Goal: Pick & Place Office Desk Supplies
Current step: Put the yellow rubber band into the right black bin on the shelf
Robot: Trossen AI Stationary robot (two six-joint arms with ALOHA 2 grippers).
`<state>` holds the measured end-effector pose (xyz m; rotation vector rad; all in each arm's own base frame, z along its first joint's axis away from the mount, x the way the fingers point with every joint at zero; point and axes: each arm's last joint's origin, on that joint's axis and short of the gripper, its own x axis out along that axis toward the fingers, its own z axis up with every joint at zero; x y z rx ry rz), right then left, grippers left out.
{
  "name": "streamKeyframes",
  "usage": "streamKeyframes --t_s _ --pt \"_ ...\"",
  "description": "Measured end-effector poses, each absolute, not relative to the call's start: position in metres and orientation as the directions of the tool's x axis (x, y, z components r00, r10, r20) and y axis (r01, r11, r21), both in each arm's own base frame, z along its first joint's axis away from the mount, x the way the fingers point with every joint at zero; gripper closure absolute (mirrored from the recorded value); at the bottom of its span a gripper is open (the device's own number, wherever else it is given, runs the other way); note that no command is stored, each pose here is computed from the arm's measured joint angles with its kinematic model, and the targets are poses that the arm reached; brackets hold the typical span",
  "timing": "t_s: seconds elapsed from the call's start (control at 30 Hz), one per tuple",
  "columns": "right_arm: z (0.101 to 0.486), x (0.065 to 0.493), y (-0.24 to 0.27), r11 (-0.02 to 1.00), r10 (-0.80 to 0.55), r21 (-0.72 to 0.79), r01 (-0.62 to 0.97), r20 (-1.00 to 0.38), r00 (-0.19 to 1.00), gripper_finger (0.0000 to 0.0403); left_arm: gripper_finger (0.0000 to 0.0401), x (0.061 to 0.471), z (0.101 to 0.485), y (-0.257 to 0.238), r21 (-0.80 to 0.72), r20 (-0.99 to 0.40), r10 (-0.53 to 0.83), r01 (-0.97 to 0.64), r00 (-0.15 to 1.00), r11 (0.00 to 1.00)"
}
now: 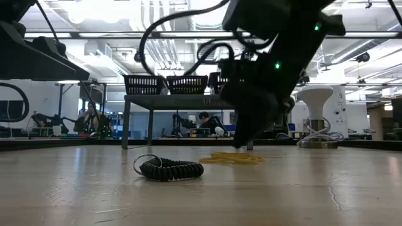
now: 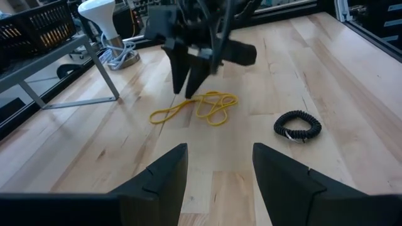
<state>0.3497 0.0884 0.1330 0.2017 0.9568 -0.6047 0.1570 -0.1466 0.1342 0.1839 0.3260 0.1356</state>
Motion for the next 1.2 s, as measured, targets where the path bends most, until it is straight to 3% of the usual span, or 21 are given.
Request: streamKeyframes --t_s 0.13,0.33,0.47,0.57,0.67,0.83,1.03,1.2 --pt "0.121 0.351 0.085 0.825 -0.364 -0.096 0.556 -0.845 0.393 0.0301 0.0217 0.157 0.134 -0.147 0.202 -0.306 0.162 -0.103 0.938 0.974" --pt "0.117 0.352 0.085 0.838 -0.382 -0.13 0.53 -0.833 0.4 0.038 0.0217 0.157 0.134 -0.146 0.2 -0.307 0.164 -0.105 0.938 0.974" --pt "0.126 0.355 0.09 0.819 -0.512 -0.206 0.536 -0.685 0.519 0.039 0.0217 0.157 0.134 -0.146 0.201 -0.307 0.165 -0.106 0.937 0.974" --pt "0.152 0.359 0.097 0.784 -0.6 -0.189 0.592 -0.478 0.642 0.0393 0.0217 0.157 0.134 -0.146 0.201 -0.307 0.166 -0.106 0.937 0.974" --pt "0.17 0.357 0.109 0.755 -0.654 -0.217 0.618 -0.302 0.693 0.0394 0.0217 0.158 0.134 -0.146 0.201 -0.307 0.166 -0.107 0.937 0.974" --pt "0.23 0.353 0.122 0.741 -0.646 -0.283 0.609 -0.052 0.762 0.0394 0.0217 0.158 0.134 -0.146 0.2 -0.307 0.167 -0.108 0.937 0.974" --pt "0.299 0.345 0.107 0.619 -0.67 -0.458 0.638 0.116 0.733 0.0394 0.0217 0.158 0.134 -0.145 0.2 -0.307 0.168 -0.109 0.937 0.974" --pt "0.344 0.343 0.073 0.516 -0.737 -0.483 0.708 0.17 0.654 0.0394 0.0217 0.158 0.134 -0.145 0.2 -0.307 0.169 -0.11 0.937 0.974"
